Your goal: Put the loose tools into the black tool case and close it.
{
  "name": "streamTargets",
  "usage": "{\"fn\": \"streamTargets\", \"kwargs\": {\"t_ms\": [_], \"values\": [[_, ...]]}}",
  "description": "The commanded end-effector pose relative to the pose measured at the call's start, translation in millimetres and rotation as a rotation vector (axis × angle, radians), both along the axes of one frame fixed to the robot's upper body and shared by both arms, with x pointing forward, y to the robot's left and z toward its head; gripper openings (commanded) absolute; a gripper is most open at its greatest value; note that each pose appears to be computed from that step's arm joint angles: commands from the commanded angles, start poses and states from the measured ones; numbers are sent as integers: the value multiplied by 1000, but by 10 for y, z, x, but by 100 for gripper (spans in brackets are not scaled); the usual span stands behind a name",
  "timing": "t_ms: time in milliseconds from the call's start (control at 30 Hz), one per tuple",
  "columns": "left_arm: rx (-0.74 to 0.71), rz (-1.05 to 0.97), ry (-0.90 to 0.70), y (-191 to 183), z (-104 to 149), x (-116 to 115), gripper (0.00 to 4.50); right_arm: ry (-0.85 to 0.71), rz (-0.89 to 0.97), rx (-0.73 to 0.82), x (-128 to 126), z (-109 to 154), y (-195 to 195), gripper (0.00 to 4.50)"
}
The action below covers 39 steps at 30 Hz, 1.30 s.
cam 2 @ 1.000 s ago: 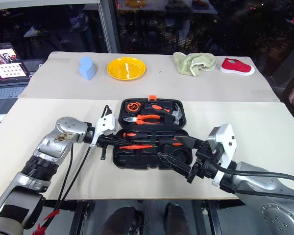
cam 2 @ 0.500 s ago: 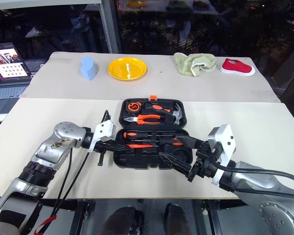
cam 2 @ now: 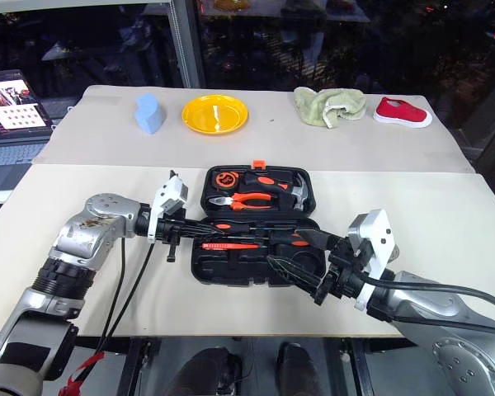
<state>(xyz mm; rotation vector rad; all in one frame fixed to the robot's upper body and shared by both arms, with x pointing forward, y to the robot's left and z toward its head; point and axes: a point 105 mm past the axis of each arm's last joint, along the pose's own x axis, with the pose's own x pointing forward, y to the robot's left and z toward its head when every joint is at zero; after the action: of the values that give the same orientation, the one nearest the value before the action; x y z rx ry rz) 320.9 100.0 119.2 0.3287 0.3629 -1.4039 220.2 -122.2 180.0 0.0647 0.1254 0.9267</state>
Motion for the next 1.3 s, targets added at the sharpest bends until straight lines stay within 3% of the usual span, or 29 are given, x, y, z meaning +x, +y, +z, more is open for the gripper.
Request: {"fn": "streamTargets", "kwargs": {"t_ms": [33, 567, 833, 1100, 1300], "values": [[34, -16, -37, -13, -50, -3, 2, -47, 0, 12, -28, 98, 5, 450], [173, -14, -26, 166, -396, -39, 2, -49, -9, 20, -20, 97, 1, 450], [214, 12, 29, 235, -482, -37, 2, -55, -12, 23, -1, 100, 7, 450], [273, -60, 112, 300, -580, -209, 2, -58, -13, 14, -15, 83, 14, 450], [300, -65, 95, 312, -591, -190, 2, -64, -6, -4, -26, 74, 14, 450]]}}
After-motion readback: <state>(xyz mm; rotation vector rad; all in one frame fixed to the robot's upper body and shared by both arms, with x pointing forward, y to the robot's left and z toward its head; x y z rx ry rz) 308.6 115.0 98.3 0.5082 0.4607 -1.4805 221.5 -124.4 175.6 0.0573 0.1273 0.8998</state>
